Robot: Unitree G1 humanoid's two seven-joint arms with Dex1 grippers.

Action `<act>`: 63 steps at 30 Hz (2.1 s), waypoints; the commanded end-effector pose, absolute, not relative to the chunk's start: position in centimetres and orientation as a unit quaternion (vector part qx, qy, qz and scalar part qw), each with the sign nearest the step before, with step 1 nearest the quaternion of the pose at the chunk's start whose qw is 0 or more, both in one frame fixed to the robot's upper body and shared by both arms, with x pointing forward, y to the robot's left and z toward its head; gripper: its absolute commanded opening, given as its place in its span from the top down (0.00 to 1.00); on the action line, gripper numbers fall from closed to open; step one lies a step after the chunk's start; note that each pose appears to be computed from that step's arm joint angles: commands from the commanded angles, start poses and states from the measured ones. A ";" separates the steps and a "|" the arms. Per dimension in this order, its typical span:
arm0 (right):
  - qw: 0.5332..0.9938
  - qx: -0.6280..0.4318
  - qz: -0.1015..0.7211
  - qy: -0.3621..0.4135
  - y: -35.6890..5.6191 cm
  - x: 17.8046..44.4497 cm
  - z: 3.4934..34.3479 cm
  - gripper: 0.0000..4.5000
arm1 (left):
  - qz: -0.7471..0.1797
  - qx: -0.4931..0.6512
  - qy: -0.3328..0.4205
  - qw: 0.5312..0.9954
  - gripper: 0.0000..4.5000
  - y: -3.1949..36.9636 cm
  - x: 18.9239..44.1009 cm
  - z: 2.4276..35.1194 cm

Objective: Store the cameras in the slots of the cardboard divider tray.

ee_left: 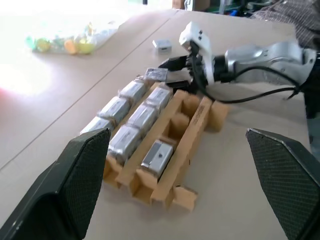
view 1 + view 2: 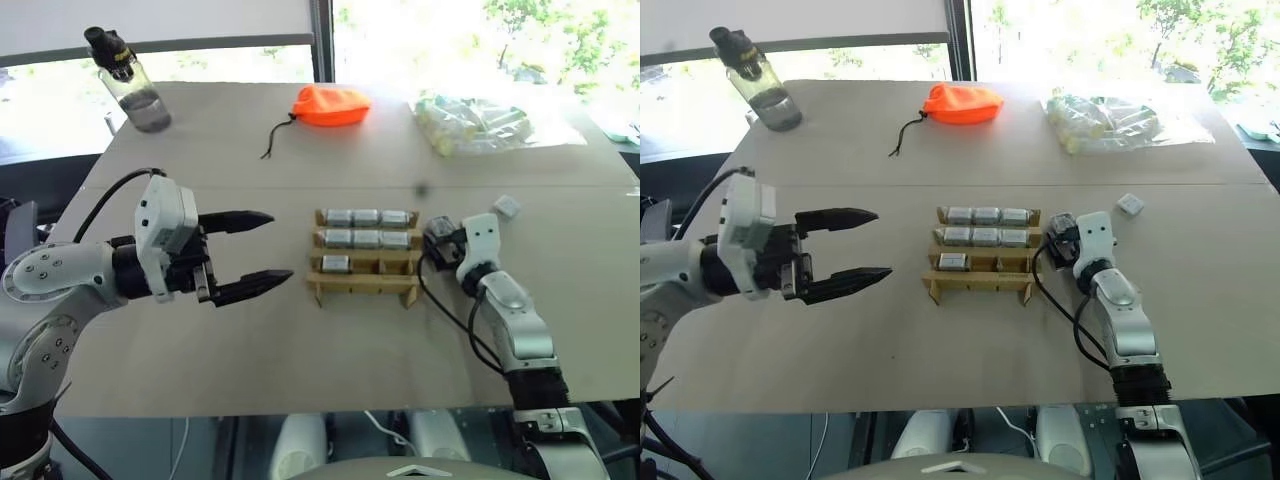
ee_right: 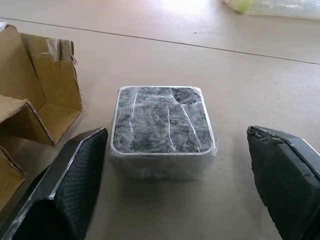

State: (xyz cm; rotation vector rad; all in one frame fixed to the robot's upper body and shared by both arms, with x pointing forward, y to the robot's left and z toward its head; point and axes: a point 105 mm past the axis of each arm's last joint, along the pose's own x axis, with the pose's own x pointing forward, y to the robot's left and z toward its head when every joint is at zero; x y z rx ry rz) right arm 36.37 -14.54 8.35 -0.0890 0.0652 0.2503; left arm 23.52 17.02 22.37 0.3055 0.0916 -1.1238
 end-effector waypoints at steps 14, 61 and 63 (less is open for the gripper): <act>0.980 -0.122 0.140 -0.069 -15.7 36.4 12.6 0.56 | -0.517 0.183 0.048 0.835 0.00 16.8 24.2 22.2; 0.484 -0.581 0.475 -0.450 -3.0 29.4 19.3 0.24 | -0.646 0.168 0.099 0.738 0.85 9.4 30.6 21.1; 0.498 -0.575 0.467 -0.450 -3.1 29.6 19.5 0.06 | -0.649 0.168 0.096 0.736 0.85 9.4 30.6 21.2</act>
